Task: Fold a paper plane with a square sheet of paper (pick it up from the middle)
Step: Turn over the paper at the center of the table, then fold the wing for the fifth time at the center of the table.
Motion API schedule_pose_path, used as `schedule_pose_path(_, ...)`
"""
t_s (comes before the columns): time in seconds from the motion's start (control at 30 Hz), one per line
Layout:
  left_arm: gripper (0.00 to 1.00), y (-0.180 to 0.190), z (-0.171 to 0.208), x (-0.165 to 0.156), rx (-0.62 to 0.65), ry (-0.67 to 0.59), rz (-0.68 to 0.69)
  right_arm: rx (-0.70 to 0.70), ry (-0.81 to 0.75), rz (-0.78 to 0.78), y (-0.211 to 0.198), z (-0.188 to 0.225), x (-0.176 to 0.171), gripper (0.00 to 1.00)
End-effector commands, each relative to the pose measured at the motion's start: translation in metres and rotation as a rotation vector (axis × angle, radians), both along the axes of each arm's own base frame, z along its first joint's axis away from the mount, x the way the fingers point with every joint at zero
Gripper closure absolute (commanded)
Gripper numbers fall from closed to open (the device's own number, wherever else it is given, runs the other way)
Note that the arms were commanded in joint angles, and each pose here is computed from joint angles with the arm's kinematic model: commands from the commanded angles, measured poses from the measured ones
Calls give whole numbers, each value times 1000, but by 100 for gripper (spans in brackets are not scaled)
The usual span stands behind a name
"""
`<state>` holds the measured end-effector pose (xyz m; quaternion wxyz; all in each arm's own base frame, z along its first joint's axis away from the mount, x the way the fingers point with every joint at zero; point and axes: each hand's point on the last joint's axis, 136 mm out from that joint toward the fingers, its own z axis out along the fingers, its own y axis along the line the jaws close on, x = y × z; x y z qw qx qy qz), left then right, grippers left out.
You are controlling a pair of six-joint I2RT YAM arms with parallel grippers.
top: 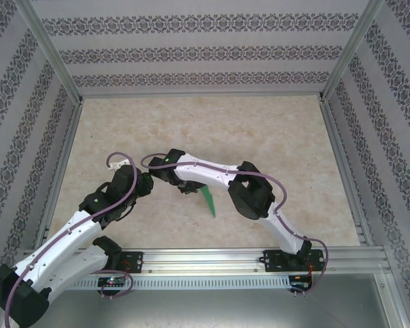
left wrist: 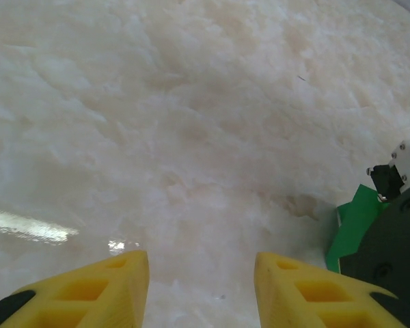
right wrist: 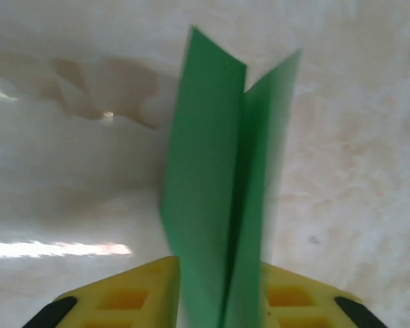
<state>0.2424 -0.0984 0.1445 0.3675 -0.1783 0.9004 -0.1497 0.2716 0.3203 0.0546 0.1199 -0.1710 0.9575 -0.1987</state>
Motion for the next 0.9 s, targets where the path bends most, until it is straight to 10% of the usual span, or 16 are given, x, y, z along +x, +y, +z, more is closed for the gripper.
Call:
schedule_pose_path(0.0, 54, 8, -8, -6, 53, 27, -17, 212, 56, 17, 47, 4, -9, 62)
schedule_pose_path(0.3, 50, -5, -17, -16, -20, 50, -88, 789, -16, 82, 84, 65, -6, 23)
schedule_pose_path(0.63, 47, -74, -40, -24, -364, 82, -294, 1184, 82, 42, 31, 42, -25, 80)
schedule_pose_path(0.87, 46, -92, -55, -28, -355, 187, -375, 1154, 119, 40, 18, 13, -37, 85)
